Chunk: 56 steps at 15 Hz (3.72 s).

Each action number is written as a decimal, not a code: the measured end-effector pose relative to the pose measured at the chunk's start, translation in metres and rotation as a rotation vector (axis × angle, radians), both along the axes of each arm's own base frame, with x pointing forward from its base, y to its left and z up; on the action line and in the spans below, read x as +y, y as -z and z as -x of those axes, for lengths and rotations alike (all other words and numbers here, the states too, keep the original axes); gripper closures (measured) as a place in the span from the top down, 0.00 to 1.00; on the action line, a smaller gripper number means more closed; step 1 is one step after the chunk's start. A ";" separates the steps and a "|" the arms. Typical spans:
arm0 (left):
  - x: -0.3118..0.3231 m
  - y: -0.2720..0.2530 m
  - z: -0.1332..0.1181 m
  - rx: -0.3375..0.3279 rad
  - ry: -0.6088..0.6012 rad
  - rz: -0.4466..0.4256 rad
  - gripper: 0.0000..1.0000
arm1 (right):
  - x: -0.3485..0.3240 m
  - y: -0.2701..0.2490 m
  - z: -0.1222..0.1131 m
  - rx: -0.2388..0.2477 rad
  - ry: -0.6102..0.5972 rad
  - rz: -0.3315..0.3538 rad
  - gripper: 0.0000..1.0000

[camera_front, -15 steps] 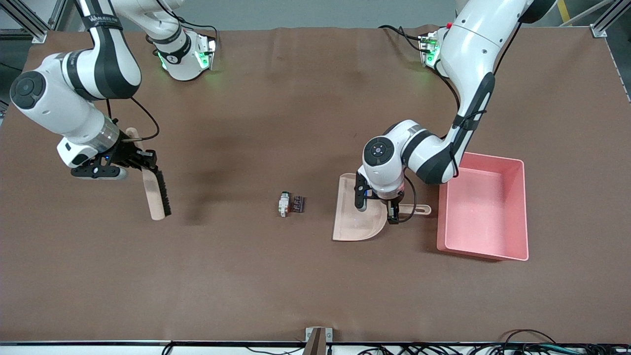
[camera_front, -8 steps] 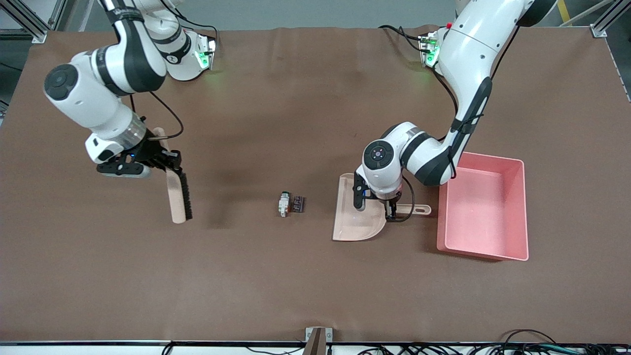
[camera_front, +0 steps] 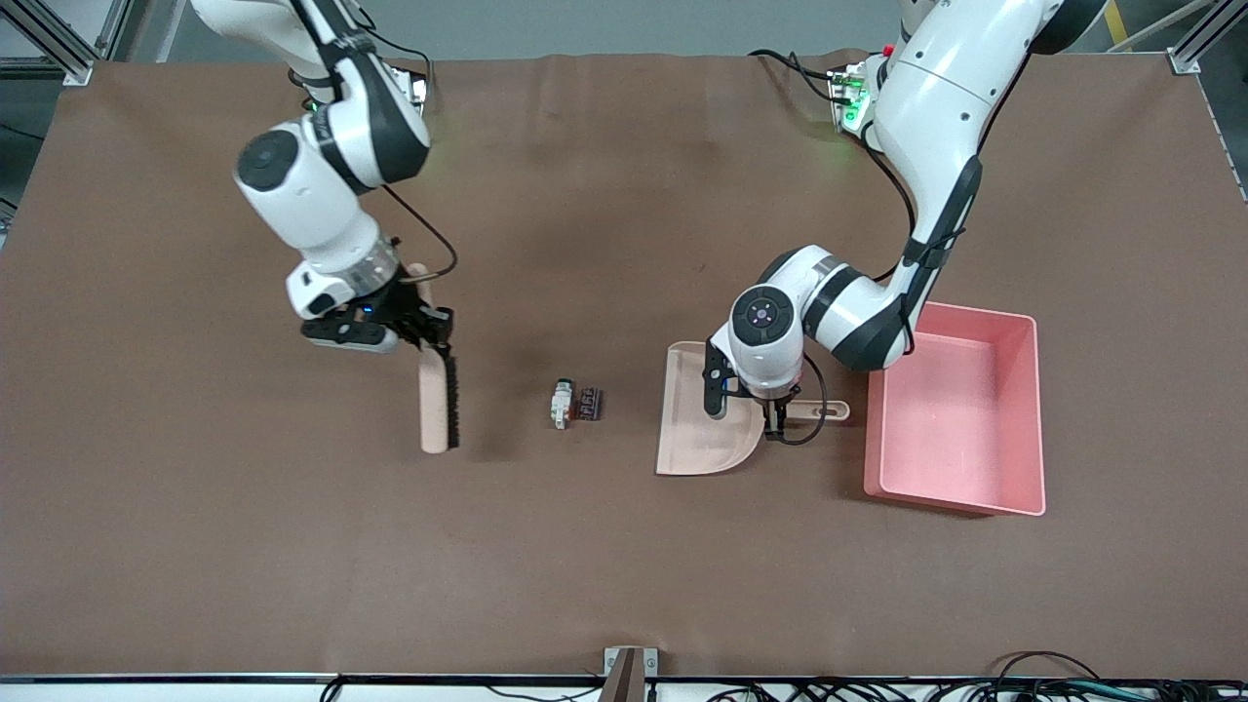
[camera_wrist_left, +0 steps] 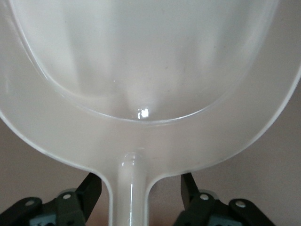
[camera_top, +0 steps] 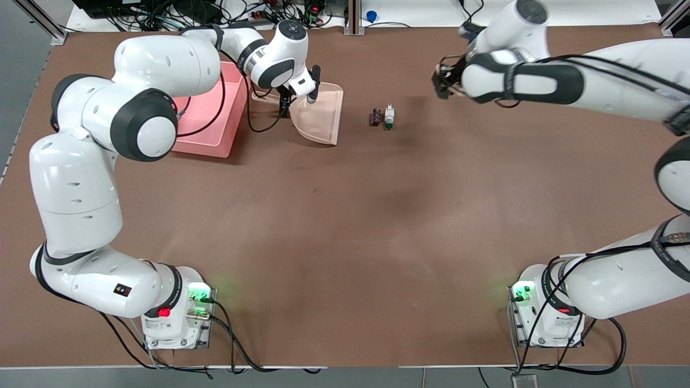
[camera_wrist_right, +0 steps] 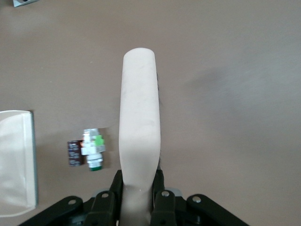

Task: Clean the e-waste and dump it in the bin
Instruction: 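Lift the brush with the right gripper and carry it toward the parts, then sweep the switch and capacitor into the dustpan with the right gripper's brush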

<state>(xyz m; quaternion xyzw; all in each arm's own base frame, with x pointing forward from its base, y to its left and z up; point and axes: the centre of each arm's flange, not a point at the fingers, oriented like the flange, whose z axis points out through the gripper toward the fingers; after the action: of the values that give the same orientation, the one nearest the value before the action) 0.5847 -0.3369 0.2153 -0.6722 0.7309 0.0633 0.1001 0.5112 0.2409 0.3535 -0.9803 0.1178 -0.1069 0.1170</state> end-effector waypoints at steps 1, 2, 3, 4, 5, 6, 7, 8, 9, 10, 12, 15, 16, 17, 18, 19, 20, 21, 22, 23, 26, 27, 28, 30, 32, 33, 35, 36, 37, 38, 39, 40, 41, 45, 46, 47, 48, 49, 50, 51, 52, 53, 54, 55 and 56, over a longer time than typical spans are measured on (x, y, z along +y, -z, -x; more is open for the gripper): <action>0.000 0.000 0.000 0.001 0.003 0.000 0.75 | 0.014 0.010 0.003 -0.009 0.009 -0.010 0.28; 0.000 0.000 0.000 0.001 0.006 0.000 0.74 | 0.026 0.021 0.006 -0.018 0.014 -0.017 0.28; -0.001 0.000 0.000 0.001 0.008 0.001 0.74 | 0.036 0.031 0.008 -0.025 0.018 -0.023 0.28; -0.001 0.000 0.000 0.002 0.009 0.001 0.73 | 0.044 0.042 0.011 -0.031 0.020 -0.027 0.28; -0.001 -0.001 0.000 0.002 0.010 0.001 0.72 | 0.051 0.052 0.013 -0.037 0.021 -0.030 0.28; -0.001 -0.001 0.000 0.002 0.010 0.002 0.71 | 0.056 0.061 0.015 -0.041 0.023 -0.033 0.28; -0.001 -0.001 0.000 0.002 0.010 0.002 0.67 | 0.061 0.069 0.017 -0.044 0.022 -0.034 0.28; -0.001 -0.001 0.000 0.002 0.010 0.002 0.62 | 0.065 0.077 0.019 -0.049 0.022 -0.035 0.28; -0.001 -0.001 0.000 0.002 0.010 0.002 0.62 | 0.069 0.086 0.021 -0.055 0.021 -0.037 0.28; -0.001 -0.001 0.000 0.002 0.010 0.002 0.58 | 0.072 0.095 0.022 -0.056 0.021 -0.036 0.28; -0.001 -0.001 0.000 0.002 0.008 0.003 0.54 | 0.075 0.111 0.025 -0.050 0.018 -0.028 0.28; -0.001 -0.001 0.000 0.003 0.007 0.004 0.47 | 0.074 0.123 0.027 -0.033 0.017 -0.016 0.27; -0.001 -0.001 0.000 0.003 0.007 0.005 0.45 | 0.074 0.125 0.027 -0.029 0.017 -0.014 0.27; -0.001 -0.001 0.000 0.003 0.007 0.005 0.45 | 0.074 0.128 0.028 -0.023 0.016 -0.010 0.27; -0.001 -0.001 0.000 0.003 0.007 0.005 0.44 | 0.074 0.130 0.029 -0.010 0.014 -0.004 0.27; -0.001 -0.001 0.000 0.003 0.007 0.005 0.44 | 0.074 0.133 0.030 0.013 0.010 0.007 0.27; -0.001 -0.001 0.000 0.003 0.007 0.005 0.39 | 0.077 0.134 0.030 0.040 0.004 0.019 0.27; -0.001 -0.001 0.000 0.003 0.007 0.005 0.38 | 0.080 0.134 0.031 0.063 -0.004 0.029 0.27; -0.001 -0.001 0.000 0.003 0.007 0.005 0.37 | 0.086 0.133 0.031 0.081 -0.014 0.036 0.27; -0.001 -0.001 0.000 0.003 0.007 0.005 0.37 | 0.091 0.132 0.033 0.092 -0.023 0.041 0.27; -0.001 -0.001 0.000 0.003 0.007 0.005 0.37 | 0.103 0.136 0.039 0.102 -0.047 0.047 0.27; -0.001 -0.001 0.000 0.003 0.007 0.005 0.37 | 0.107 0.139 0.041 0.106 -0.053 0.050 0.27; -0.002 -0.001 0.000 0.003 0.007 0.005 0.37 | 0.111 0.141 0.044 0.109 -0.055 0.051 0.27; -0.002 -0.001 0.000 0.003 0.006 0.005 0.37 | 0.120 0.142 0.049 0.113 -0.042 0.045 0.27; -0.002 -0.001 0.000 0.003 0.005 0.005 0.36 | 0.131 0.140 0.051 0.116 -0.015 0.031 0.27; -0.002 -0.001 0.000 0.003 0.005 0.005 0.36 | 0.137 0.140 0.050 0.118 -0.003 0.020 0.27; -0.002 -0.001 0.001 0.004 0.004 0.006 0.33 | 0.151 0.139 0.047 0.117 0.005 -0.002 0.27; -0.002 0.000 0.001 0.005 0.004 0.007 0.31 | 0.158 0.140 0.045 0.118 0.004 -0.007 0.27; -0.002 0.000 0.001 0.006 0.003 0.007 0.30 | 0.165 0.140 0.044 0.118 0.003 -0.010 0.27; -0.002 0.001 0.001 0.007 0.003 0.007 0.27 | 0.170 0.141 0.043 0.117 0.001 -0.013 0.27; -0.002 0.001 0.001 0.007 0.002 0.007 0.27 | 0.175 0.140 0.041 0.114 -0.002 -0.017 0.27; -0.002 0.001 0.001 0.007 0.002 0.007 0.25 | 0.179 0.140 0.041 0.114 -0.006 -0.019 0.27; -0.002 0.001 0.001 0.008 0.002 0.008 0.25 | 0.184 0.140 0.041 0.113 -0.011 -0.021 0.27; -0.002 0.001 0.001 0.008 0.002 0.008 0.25 | 0.206 0.142 0.045 0.109 -0.018 -0.034 0.27; -0.002 0.001 0.001 0.008 0.002 0.008 0.26 | 0.214 0.142 0.045 0.107 -0.023 -0.038 0.27; -0.002 0.001 0.001 0.008 0.001 0.008 0.27 | 0.221 0.143 0.046 0.107 -0.027 -0.041 0.27; -0.002 0.001 0.001 0.008 0.000 0.009 0.27 | 0.227 0.143 0.047 0.104 -0.032 -0.045 0.27; -0.002 0.001 0.001 0.009 0.000 0.009 0.31 | 0.234 0.143 0.047 0.101 -0.039 -0.049 0.27; -0.002 0.001 0.001 0.009 -0.001 0.010 0.39 | 0.241 0.142 0.048 0.099 -0.047 -0.053 0.27; -0.002 0.001 0.001 0.010 -0.004 0.011 0.44 | 0.248 0.140 0.049 0.098 -0.056 -0.055 0.27; -0.002 0.001 0.001 0.011 -0.005 0.012 0.44 | 0.256 0.138 0.049 0.101 -0.066 -0.056 0.27; -0.002 0.001 0.001 0.011 -0.006 0.013 0.46 | 0.265 0.135 0.050 0.102 -0.077 -0.058 0.27; -0.002 0.001 0.001 0.011 -0.006 0.013 0.46 | 0.274 0.133 0.052 0.101 -0.089 -0.062 0.27; -0.003 0.001 0.001 0.011 -0.006 0.014 0.46 | 0.283 0.132 0.054 0.098 -0.101 -0.066 0.27; -0.003 0.001 0.001 0.011 -0.007 0.014 0.46 | 0.292 0.131 0.056 0.091 -0.114 -0.071 0.27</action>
<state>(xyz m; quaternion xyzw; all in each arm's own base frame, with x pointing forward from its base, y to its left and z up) 0.5832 -0.3398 0.2142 -0.6749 0.7296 0.0624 0.0910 0.4557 0.5324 0.2223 -0.9845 0.0705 -0.0509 0.1523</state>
